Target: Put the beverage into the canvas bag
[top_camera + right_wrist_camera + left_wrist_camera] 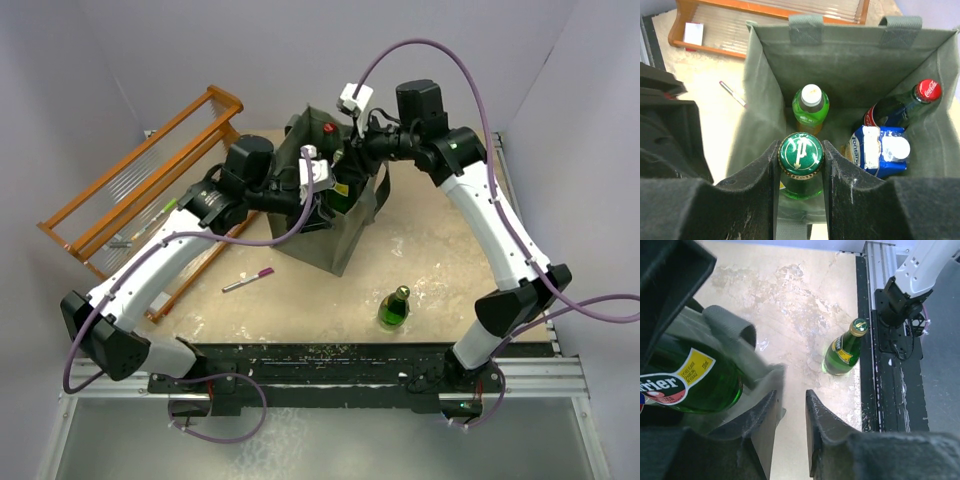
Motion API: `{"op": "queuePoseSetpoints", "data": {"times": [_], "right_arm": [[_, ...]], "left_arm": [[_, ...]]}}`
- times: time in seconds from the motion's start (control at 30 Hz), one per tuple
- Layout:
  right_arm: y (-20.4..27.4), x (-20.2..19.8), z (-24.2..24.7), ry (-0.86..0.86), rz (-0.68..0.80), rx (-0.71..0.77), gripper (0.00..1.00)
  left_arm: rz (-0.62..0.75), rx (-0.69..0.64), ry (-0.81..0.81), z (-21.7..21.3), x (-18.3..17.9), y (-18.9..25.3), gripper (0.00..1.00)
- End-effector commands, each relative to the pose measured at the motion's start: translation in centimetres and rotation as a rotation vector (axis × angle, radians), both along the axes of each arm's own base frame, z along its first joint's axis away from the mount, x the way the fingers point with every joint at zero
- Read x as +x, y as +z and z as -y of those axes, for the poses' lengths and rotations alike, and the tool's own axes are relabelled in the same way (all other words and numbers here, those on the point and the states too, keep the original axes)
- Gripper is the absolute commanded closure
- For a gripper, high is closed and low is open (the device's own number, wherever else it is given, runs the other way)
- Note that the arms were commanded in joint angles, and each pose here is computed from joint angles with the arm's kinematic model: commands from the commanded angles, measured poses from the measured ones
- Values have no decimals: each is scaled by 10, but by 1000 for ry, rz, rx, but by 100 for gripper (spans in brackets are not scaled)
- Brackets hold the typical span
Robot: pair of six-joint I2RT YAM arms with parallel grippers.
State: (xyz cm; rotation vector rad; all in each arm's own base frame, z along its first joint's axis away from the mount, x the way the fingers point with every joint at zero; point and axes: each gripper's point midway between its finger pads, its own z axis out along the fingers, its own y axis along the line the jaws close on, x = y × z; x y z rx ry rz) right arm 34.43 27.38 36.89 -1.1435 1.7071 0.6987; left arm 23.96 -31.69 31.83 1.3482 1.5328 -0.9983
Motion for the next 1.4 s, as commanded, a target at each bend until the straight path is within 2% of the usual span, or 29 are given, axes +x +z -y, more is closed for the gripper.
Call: {"op": "queuePoseSetpoints", "data": {"times": [0.0,0.3,0.47,0.7,1.17,1.37], "right_arm": [[46,0,-10,53,175,95,100],[22,19,-12,-4,152,77,100],[12,33,-11,-62,134,64,100],[-14,40,-8,-85,112,25,100],[-48,60,1,-170,110,-42,100],[-57,59,-5,-137,89,-49,100]], "left_arm": [[66,-63,-61,0,-15,23,65],[159,-66,6,-24,-5,38,35],[206,-67,72,-40,6,47,26],[256,-70,137,-56,16,56,19],[305,-22,266,-68,42,51,14],[315,2,312,-72,54,45,12]]}}
